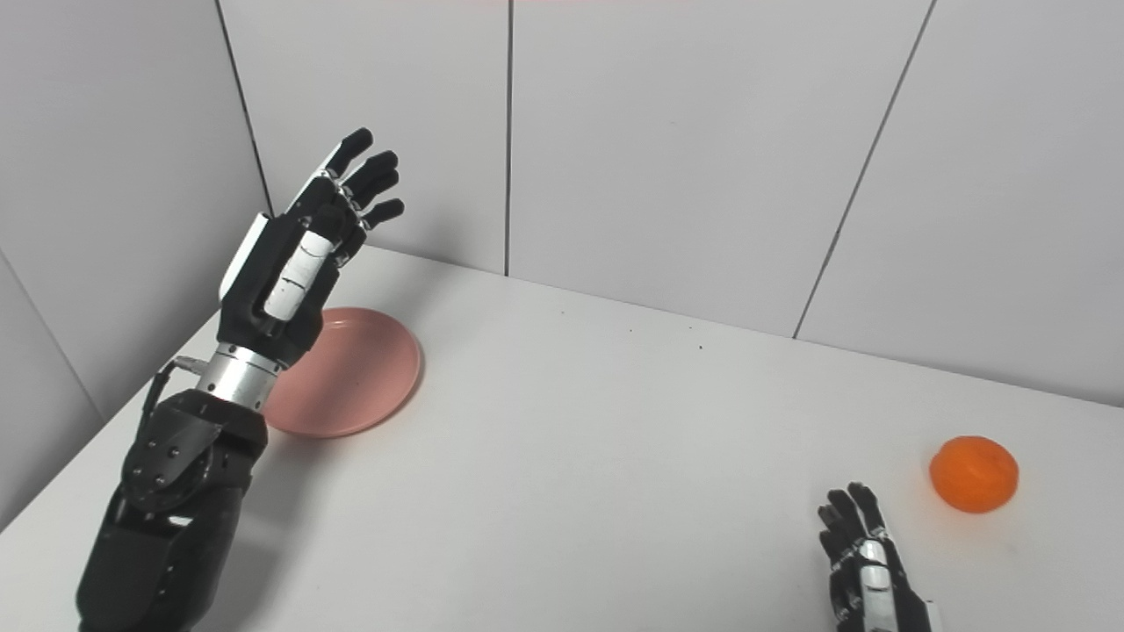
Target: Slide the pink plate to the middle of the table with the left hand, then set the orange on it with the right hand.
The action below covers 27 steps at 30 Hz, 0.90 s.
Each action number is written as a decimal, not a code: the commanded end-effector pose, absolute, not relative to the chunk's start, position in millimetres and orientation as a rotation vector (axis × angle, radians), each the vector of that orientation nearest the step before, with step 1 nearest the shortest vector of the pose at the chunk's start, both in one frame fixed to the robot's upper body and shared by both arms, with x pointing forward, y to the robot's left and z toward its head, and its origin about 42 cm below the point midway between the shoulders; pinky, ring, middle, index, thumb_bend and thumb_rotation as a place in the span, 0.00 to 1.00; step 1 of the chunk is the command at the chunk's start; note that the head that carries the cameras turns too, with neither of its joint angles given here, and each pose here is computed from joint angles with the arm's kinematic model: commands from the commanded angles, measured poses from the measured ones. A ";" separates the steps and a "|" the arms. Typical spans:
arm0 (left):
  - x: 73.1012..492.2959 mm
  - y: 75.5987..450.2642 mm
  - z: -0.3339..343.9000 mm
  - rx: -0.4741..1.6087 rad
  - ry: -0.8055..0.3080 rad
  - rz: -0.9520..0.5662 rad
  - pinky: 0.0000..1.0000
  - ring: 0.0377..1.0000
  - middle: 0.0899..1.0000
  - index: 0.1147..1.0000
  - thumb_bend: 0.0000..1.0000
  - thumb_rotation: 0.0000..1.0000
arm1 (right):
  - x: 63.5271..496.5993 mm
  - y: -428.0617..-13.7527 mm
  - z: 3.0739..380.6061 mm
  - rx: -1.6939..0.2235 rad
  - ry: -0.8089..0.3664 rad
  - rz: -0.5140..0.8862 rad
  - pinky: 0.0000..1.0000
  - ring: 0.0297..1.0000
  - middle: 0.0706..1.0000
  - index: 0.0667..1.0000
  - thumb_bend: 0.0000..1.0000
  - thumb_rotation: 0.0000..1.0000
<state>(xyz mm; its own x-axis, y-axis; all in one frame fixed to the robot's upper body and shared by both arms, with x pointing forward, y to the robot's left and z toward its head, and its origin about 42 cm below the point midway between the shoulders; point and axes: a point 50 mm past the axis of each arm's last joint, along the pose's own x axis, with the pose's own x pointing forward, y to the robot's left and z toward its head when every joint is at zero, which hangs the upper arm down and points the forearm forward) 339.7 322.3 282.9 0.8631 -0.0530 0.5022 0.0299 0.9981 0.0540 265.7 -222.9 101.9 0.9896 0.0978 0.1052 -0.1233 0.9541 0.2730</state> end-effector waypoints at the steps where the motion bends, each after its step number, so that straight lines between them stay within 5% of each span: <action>1: 348.6 339.4 306.4 0.105 -0.594 -0.002 0.84 0.91 0.89 0.90 0.90 0.74 | 239.3 -214.8 50.1 0.334 0.072 0.084 0.98 0.92 0.90 0.91 0.66 0.77; 19: 390.4 436.1 285.2 0.159 -0.493 0.166 0.74 0.87 0.87 0.90 0.87 0.63 | 238.2 -215.1 50.0 0.324 0.072 0.111 1.00 0.94 0.90 0.93 0.63 0.77; 27: 395.5 463.4 256.2 0.196 -0.443 0.217 0.70 0.87 0.87 0.92 0.86 0.66 | 237.5 -216.4 50.2 0.319 0.080 0.107 0.98 0.92 0.88 0.92 0.65 0.77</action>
<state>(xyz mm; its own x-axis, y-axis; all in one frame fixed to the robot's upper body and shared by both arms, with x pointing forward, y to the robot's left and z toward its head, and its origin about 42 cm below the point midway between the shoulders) 386.6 454.7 217.6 0.9278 0.1932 0.3190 -0.2372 0.9658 0.1049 265.6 -223.2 101.7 0.9887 0.1073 0.1050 -0.1318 0.9552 0.2649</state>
